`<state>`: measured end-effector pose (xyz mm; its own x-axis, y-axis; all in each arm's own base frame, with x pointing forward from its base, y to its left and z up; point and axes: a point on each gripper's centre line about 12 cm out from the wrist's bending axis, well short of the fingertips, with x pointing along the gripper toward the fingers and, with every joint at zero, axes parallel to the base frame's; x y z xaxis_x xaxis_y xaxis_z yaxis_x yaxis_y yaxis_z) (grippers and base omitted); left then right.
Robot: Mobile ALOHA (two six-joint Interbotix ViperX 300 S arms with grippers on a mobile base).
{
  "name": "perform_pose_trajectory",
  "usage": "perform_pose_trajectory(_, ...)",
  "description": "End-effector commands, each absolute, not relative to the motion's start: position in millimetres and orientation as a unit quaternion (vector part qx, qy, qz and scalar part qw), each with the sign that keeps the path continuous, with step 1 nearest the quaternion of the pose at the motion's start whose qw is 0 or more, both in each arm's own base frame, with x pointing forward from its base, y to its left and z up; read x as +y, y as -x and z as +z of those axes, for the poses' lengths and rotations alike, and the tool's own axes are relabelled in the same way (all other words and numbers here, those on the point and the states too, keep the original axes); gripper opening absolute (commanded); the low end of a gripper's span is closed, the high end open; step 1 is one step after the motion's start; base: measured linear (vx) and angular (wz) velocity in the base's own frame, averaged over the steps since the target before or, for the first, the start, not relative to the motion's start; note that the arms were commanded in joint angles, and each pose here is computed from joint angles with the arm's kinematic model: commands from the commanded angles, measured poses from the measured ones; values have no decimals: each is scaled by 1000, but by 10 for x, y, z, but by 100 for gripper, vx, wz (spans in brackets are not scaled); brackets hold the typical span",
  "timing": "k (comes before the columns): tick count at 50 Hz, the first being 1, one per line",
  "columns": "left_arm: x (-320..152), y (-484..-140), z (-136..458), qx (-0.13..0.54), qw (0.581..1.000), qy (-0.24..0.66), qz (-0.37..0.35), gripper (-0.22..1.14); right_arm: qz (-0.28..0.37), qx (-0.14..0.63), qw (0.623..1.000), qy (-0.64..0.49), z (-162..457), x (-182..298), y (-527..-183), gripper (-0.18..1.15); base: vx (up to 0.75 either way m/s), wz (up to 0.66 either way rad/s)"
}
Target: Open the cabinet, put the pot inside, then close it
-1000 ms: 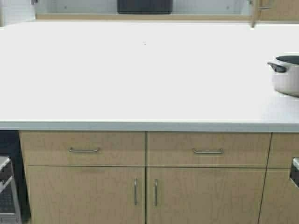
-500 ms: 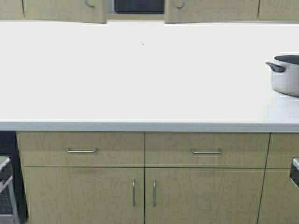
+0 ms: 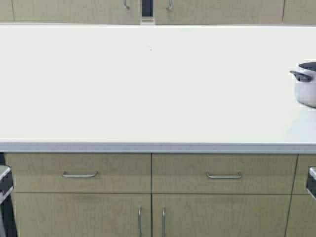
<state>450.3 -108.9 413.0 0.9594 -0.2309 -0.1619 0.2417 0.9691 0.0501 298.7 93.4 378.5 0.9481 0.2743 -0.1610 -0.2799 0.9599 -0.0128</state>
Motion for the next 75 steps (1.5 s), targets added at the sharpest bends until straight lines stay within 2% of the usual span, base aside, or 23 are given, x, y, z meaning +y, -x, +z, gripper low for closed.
perform_pose_trajectory(1,-1087,-4155,4215,70,989,-28,-128,5,141,63,988,17,3955,955,-3028,6,24,1)
perform_pose_trajectory(8,-1105,-3812,4080,57,988,-21,-141,5,149,62,987,18,4049,1091,-3245,6,20,4)
perform_pose_trajectory(13,-1069,-3664,3985,55,988,-9,-141,5,157,62,986,17,4143,1259,-3527,6,15,7)
perform_pose_trajectory(22,-1055,-3619,3828,68,987,-18,-142,5,146,77,986,17,4286,1425,-4000,6,15,1)
perform_pose_trajectory(26,-1053,-3610,3789,72,987,-18,-141,5,142,82,986,18,4334,1451,-4083,6,16,0)
perform_pose_trajectory(32,-1047,-3593,3755,77,987,-13,-141,5,149,98,984,24,4274,1513,-3999,6,19,1)
perform_pose_trajectory(44,-1020,-3498,3735,80,987,-10,-141,5,195,102,975,28,4013,1627,-3467,6,19,-6)
perform_pose_trajectory(54,-1010,-3463,3694,86,986,6,-139,5,202,95,974,24,3908,1510,-3181,6,15,1)
perform_pose_trajectory(75,-978,-3354,3657,90,986,19,-138,5,204,88,975,28,3923,1479,-3114,6,7,1)
